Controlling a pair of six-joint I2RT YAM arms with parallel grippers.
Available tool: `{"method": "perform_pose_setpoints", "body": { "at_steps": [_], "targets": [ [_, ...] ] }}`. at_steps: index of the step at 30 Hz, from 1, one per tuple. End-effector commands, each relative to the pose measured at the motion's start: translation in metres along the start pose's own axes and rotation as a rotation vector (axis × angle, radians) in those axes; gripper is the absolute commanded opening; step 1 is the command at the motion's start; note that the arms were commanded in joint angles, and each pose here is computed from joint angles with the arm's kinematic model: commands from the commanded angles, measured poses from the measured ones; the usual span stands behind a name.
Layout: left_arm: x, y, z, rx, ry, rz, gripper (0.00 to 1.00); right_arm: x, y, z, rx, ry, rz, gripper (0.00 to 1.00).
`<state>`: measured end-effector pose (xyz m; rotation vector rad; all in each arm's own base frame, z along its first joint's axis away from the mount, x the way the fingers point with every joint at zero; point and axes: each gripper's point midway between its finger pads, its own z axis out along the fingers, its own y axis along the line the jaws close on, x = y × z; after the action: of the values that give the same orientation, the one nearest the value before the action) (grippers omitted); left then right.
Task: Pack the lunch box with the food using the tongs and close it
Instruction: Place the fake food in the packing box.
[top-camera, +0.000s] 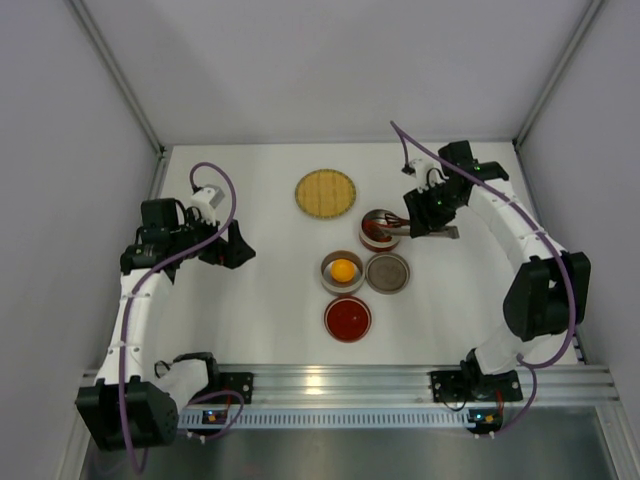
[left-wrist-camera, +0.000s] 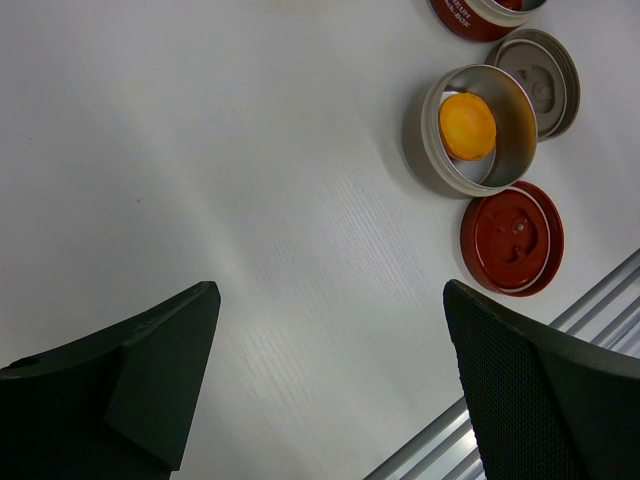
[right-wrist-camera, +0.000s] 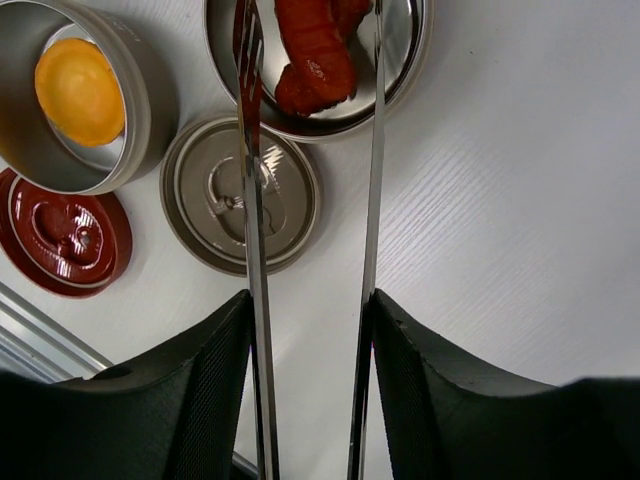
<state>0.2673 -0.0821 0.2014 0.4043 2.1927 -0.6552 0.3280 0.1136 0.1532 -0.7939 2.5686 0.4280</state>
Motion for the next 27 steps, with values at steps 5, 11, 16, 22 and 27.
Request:
{"method": "perform_pose_setpoints", "body": {
  "at_steps": [5, 11, 16, 22, 27],
  "targets": [
    [-0.016, -0.005, -0.003, 0.025, -0.043, 0.033, 0.98, -0.036, -0.004, -0.020, 0.011, -0.120, -0.036, 0.49],
    [-0.018, -0.007, -0.005, 0.027, -0.048, 0.039, 0.98, -0.044, -0.003, -0.032, 0.027, -0.153, -0.048, 0.46],
    [-0.017, -0.007, -0.006, 0.019, -0.043, 0.042, 0.99, -0.038, -0.005, -0.038, 0.042, -0.126, -0.077, 0.41],
    [-0.016, -0.007, -0.006, 0.020, -0.044, 0.040, 0.98, -0.024, -0.001, -0.048, 0.045, -0.084, -0.135, 0.41],
    [-0.017, -0.007, -0.004, 0.026, -0.044, 0.036, 0.98, -0.017, 0.001, -0.051, 0.035, -0.062, -0.153, 0.42]
  ]
}}
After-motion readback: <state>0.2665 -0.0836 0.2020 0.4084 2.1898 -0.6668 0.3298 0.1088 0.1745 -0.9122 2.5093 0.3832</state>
